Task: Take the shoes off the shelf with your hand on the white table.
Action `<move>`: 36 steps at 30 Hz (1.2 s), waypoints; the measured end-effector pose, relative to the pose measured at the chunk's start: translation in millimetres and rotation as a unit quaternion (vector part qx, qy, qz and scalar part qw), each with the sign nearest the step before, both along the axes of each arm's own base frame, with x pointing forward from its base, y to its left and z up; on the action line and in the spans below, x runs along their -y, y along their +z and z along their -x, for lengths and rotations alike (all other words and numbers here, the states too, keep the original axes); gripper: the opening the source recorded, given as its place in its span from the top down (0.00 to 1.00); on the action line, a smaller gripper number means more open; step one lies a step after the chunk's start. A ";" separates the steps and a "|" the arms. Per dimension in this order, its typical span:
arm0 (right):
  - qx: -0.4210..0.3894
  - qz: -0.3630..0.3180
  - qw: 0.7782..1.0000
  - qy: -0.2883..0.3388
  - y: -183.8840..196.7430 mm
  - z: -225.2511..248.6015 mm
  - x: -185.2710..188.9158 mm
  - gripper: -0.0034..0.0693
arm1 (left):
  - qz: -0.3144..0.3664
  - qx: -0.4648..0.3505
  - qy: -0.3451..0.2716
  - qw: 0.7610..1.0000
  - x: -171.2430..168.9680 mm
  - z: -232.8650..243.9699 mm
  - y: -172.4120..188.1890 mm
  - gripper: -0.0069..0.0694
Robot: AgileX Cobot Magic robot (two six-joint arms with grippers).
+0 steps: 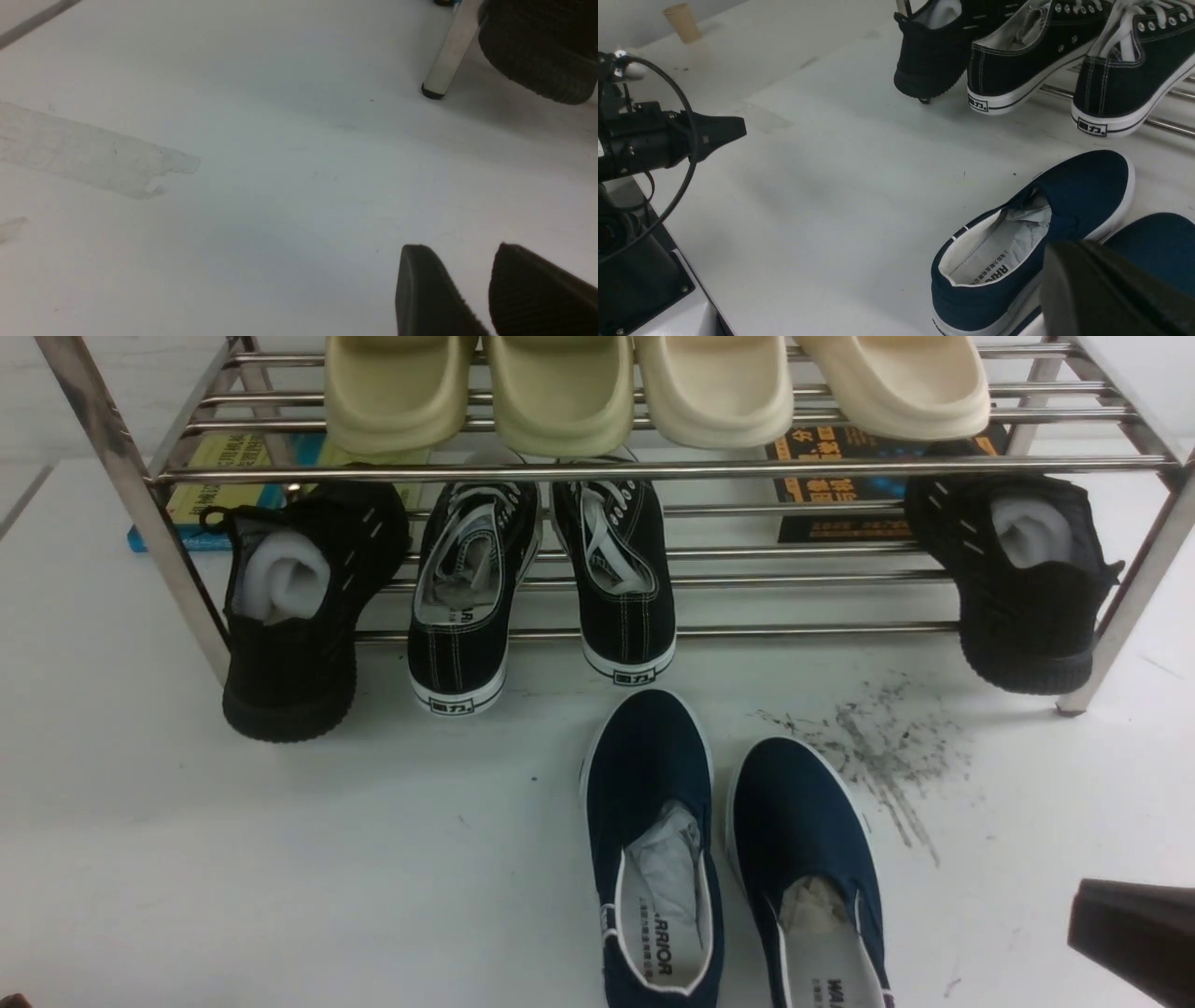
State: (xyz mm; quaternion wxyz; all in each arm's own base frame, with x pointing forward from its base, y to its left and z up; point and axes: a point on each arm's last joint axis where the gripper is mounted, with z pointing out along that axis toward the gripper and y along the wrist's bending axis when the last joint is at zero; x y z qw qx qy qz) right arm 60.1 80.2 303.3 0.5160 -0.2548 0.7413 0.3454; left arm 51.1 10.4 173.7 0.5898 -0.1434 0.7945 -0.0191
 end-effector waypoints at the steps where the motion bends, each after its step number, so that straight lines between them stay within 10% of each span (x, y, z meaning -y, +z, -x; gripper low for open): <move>1: 0.000 0.001 1.000 0.000 -1.1 0.0 -0.1 0.97 | 0.000 0.000 0.000 1.000 0.0 0.0 0.0 0.59; 29: 0.030 0.018 0.999 0.005 -5.1 2.2 4.5 0.95 | 0.000 0.000 0.000 1.000 0.0 0.0 0.0 0.59; 36: 0.037 0.043 0.993 -0.101 -37.4 0.2 30.4 0.94 | 0.000 0.000 0.000 1.000 0.0 0.0 0.0 0.59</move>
